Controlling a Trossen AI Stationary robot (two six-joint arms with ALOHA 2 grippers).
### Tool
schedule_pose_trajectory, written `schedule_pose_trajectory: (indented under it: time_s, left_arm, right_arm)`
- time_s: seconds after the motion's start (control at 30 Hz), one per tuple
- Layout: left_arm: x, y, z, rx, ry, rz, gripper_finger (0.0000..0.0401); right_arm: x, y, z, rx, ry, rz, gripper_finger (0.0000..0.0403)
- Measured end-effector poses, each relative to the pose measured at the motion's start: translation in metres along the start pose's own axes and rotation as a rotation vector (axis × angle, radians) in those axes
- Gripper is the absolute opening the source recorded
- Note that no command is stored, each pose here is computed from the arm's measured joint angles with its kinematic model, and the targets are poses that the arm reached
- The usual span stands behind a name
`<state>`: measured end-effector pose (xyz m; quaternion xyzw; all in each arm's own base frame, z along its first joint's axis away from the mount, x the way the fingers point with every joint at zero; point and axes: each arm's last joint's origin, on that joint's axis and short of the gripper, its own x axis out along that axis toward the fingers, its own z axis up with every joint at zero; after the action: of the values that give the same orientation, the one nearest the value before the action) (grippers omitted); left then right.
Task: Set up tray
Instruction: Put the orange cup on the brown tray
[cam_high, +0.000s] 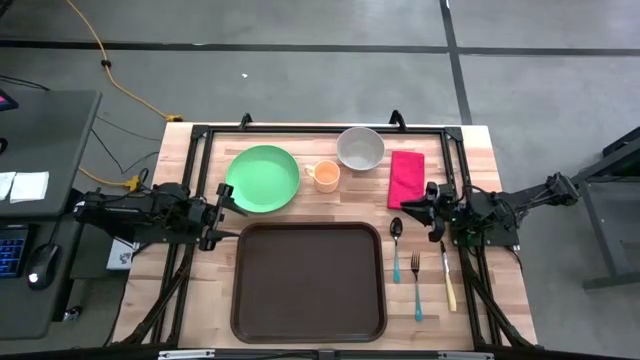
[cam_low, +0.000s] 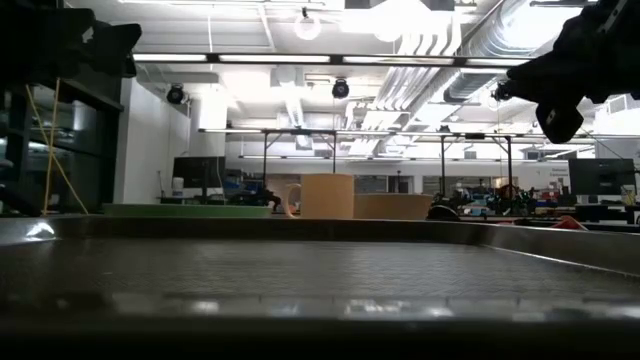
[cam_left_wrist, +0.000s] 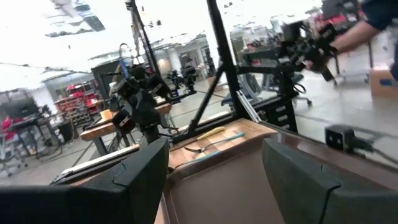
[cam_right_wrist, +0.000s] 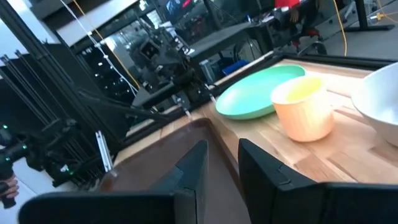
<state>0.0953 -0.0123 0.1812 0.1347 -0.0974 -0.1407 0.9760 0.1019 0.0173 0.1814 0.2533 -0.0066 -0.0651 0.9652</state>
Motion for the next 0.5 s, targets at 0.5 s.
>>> schedule_pose_trajectory:
  time_s: [0.5]
  left_arm:
    - [-0.003,0.009,0.031,-0.166,-0.095,0.058,0.0287]
  right_arm:
    - [0.000,0.001,0.001,0.000,-0.010,0.001,0.0067]
